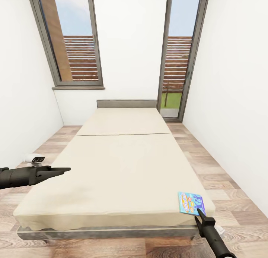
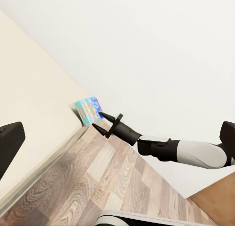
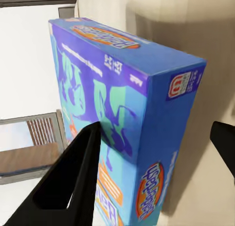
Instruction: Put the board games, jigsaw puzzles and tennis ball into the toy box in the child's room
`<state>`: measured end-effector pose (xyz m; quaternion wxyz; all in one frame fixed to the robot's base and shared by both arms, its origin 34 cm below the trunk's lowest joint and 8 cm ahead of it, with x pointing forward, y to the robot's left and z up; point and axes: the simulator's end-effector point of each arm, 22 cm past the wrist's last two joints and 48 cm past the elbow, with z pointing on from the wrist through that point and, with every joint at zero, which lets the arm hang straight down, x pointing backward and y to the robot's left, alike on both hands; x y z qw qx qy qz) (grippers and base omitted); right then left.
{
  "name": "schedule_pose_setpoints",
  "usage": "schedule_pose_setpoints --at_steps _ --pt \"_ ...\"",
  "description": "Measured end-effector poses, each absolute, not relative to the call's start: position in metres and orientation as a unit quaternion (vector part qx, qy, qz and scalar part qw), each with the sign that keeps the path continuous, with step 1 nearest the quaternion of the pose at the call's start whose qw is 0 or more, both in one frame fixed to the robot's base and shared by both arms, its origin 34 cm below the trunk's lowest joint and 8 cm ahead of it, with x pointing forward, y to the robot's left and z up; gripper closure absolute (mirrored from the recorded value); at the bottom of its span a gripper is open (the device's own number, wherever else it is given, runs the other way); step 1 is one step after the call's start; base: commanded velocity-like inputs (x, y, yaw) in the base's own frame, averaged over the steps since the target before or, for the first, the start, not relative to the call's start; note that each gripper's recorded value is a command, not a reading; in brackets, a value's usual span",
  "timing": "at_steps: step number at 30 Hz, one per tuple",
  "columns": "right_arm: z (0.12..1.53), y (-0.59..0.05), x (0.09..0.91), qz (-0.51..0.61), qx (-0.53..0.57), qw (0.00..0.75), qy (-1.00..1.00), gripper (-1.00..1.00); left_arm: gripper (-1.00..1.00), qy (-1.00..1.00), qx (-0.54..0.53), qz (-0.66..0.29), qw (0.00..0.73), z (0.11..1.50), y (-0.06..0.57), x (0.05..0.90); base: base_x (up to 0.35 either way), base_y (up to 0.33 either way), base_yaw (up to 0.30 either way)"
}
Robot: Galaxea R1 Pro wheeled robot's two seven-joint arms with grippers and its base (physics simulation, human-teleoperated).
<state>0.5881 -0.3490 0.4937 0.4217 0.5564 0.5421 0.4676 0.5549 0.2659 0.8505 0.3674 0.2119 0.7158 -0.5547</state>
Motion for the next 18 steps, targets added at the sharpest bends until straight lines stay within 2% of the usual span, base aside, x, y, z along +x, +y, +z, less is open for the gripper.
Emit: schedule_pose_setpoints --at_steps 18 --pt "0.524 -0.345 0.601 0.472 0.549 0.422 0.545 1.0 -1.0 0.715 0.212 -0.555 0.367 0.876 0.266 0.56 0.0 0.0 0.0"
